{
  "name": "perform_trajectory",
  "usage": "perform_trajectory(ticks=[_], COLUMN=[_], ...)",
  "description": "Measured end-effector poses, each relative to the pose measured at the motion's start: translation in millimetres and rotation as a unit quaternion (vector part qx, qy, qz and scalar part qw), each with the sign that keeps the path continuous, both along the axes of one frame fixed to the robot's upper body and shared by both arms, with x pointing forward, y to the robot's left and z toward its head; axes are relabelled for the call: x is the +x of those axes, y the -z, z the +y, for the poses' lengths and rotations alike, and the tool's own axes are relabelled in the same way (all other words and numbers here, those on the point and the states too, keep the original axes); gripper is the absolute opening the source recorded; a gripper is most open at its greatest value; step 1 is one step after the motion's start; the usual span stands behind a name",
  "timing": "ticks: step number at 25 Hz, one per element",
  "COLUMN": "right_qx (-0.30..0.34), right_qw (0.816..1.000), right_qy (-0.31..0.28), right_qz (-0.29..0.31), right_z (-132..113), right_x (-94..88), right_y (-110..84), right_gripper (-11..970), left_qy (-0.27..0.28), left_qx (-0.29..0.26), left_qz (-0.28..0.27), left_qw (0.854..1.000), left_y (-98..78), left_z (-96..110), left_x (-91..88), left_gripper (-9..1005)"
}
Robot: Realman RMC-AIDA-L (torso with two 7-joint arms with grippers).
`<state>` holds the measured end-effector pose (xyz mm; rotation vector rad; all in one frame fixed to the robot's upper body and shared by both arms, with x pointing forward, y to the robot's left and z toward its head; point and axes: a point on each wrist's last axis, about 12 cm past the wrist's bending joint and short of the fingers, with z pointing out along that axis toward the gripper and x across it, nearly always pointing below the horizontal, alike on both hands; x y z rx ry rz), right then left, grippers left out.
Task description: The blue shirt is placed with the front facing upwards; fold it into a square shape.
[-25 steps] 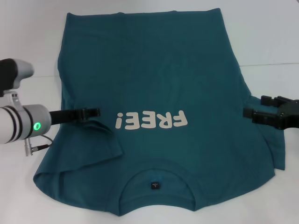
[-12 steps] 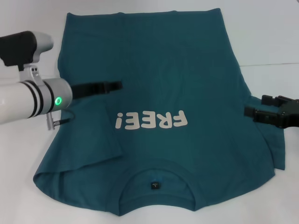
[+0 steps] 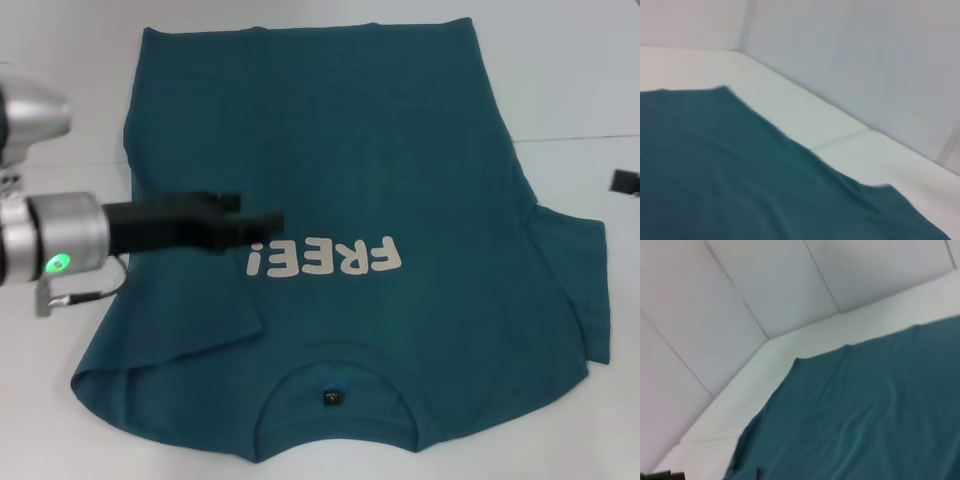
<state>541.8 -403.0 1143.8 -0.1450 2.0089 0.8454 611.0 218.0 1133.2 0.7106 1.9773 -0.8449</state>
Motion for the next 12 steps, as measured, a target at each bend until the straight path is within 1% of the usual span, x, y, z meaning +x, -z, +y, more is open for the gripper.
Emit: perform_trajectory(ticks=[3, 6, 9, 11, 12], right_qx=[0.019, 0.013, -0.015, -0.037, -0.039], right_qw=[0.997, 0.986, 0.973, 0.963, 0.961], right_qy=[0.007, 0.028, 0.066, 0.093, 0.099], right_qz=[0.072, 0.162, 0.223, 0.25, 0.254], right_z=[-15.6, -25.8, -35.6, -43.7, -45.6], right_x=[-8.0, -13.5, -16.9, -18.2, -18.2], right_y=[-22.8, -36.8, -40.5, -39.5, -39.4], right_gripper=[925, 924, 924, 923, 923], left_qy=[0.028, 0.045, 0.048, 0.048, 0.047], left_qx=[0.014, 0.026, 0.024, 0.023, 0.023], left_qz=[-0.027, -0.041, -0.039, -0.038, -0.038], left_qw=[0.999, 0.998, 0.998, 0.998, 0.998], left_y=[6.3, 17.0, 25.0, 29.0, 30.7], left_z=[14.0, 24.3, 29.4, 30.1, 30.5], left_x=[-23.5, -41.6, -50.6, -52.6, -53.1], left_gripper=[802, 817, 819, 821, 822])
